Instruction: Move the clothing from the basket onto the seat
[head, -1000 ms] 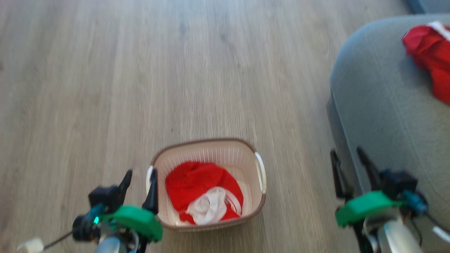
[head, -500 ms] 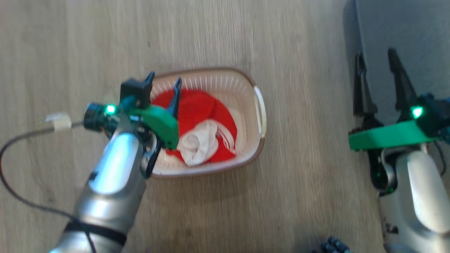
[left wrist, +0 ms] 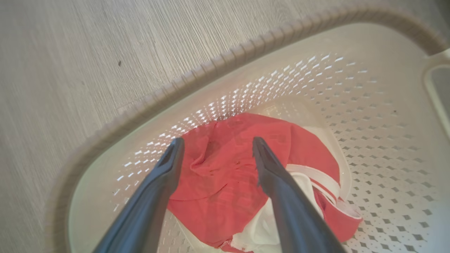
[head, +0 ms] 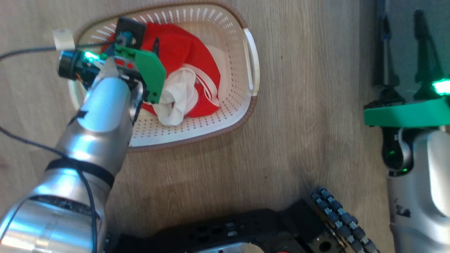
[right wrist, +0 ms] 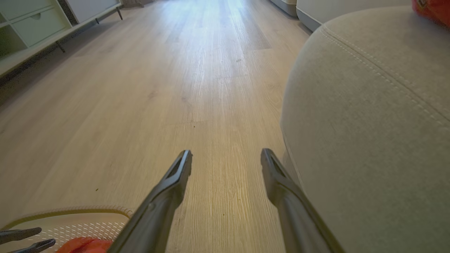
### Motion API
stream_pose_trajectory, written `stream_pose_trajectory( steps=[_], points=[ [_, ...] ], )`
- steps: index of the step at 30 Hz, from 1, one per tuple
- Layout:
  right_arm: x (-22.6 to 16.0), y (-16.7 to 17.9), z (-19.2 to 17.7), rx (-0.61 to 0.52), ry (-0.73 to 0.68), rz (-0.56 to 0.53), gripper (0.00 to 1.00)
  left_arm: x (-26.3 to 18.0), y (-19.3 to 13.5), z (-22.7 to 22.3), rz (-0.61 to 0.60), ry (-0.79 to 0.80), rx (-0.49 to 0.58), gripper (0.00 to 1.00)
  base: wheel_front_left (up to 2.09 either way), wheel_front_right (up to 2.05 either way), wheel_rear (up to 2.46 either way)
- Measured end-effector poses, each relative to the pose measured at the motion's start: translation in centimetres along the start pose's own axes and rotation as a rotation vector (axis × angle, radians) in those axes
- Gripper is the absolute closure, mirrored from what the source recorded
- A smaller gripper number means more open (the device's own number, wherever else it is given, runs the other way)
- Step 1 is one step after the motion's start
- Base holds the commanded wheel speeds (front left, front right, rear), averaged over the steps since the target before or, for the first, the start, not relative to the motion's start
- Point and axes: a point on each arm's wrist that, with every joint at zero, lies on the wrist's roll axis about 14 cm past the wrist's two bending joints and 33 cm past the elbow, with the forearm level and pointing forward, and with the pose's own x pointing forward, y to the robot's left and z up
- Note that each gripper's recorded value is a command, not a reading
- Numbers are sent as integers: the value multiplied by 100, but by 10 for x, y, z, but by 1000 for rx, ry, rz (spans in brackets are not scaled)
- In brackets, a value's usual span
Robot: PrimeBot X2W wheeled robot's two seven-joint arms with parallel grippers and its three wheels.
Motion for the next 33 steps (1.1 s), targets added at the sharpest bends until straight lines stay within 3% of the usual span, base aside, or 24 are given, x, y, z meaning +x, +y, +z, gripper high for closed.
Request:
stream_pose_trajectory(
  steps=[10,29,30,33],
  points=[
    [2,-18,-25,-27,47,-39,0,32,-7,-49,-26,160,42,0,0,0,0],
    [3,-18,-31,-21,50,-31,0,51,-3,-76,-29,258,96,0,0,0,0],
    [3,-19,-30,-21,50,-33,0,51,-5,-76,-33,258,99,2,0,0,0],
    [2,-20,-30,-20,51,-37,0,53,-7,-79,-37,269,108,22,0,0,0]
  ],
)
